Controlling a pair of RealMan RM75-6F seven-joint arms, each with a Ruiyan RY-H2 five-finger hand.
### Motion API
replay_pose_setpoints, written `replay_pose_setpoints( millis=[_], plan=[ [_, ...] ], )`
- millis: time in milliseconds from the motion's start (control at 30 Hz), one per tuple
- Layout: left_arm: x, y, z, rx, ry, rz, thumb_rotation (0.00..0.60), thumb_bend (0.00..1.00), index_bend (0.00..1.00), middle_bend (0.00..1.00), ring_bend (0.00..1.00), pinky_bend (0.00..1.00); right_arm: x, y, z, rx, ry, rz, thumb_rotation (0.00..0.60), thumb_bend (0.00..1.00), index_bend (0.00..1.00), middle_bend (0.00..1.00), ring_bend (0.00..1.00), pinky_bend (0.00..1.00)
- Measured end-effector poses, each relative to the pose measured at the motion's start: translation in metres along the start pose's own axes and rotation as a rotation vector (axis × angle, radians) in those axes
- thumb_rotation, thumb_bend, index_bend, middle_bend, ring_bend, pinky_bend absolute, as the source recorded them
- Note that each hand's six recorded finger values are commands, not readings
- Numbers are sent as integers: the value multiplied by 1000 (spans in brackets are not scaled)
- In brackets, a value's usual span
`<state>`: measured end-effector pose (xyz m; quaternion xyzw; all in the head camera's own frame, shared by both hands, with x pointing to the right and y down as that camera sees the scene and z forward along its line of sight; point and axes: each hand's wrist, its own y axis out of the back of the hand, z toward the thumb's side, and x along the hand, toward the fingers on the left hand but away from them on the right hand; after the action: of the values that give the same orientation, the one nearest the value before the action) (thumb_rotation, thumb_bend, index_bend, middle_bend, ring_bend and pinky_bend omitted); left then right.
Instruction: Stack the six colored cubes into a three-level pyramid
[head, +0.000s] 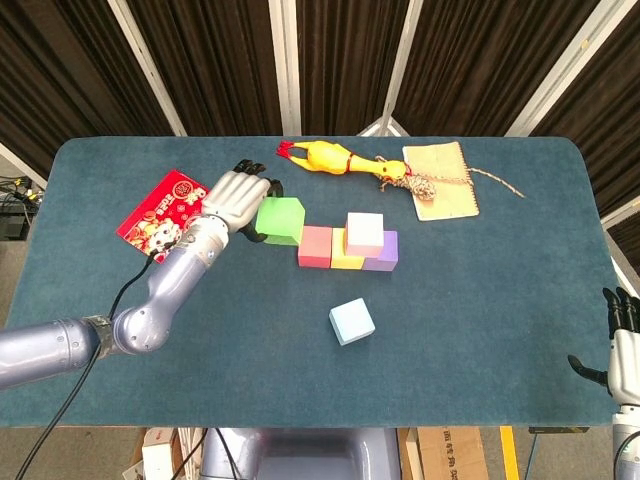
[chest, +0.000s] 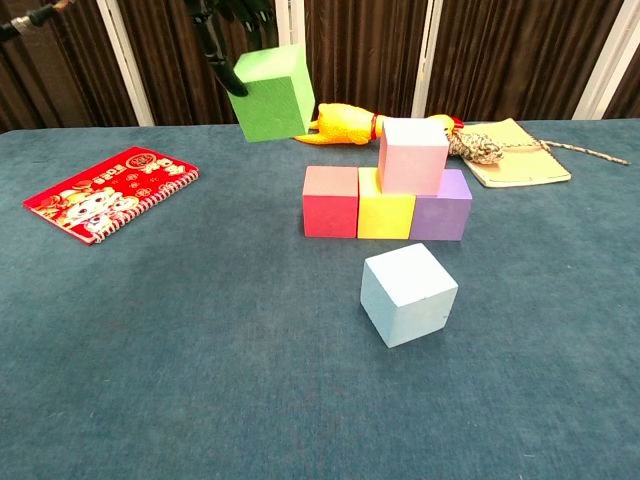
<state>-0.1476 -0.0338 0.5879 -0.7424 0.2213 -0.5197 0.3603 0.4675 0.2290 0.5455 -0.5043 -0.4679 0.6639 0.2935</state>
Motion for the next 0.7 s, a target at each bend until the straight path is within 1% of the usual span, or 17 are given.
replay_pose_setpoints(
  millis=[167,267,433,700],
  plan=[
    [8,-7,9,20,14,-44,600,397,336,343,88,52,-2,0,-3,-3,-6,4,600,155,78,67,0,0],
    [13,-8,14,17,34,-62,600,397,336,343,88,52,-3,0,-4,-7,-7,4,600,155,78,67,0,0],
    [22,-6,23,25,70,-66,600,397,336,340,88,51,-3,2,-7,-15,-11,2,600,155,78,67,0,0],
    [33,-17,35,37,84,-75,600,397,336,337,88,51,-6,-1,-7,-15,-10,14,600,154,80,67,0,0]
  ],
)
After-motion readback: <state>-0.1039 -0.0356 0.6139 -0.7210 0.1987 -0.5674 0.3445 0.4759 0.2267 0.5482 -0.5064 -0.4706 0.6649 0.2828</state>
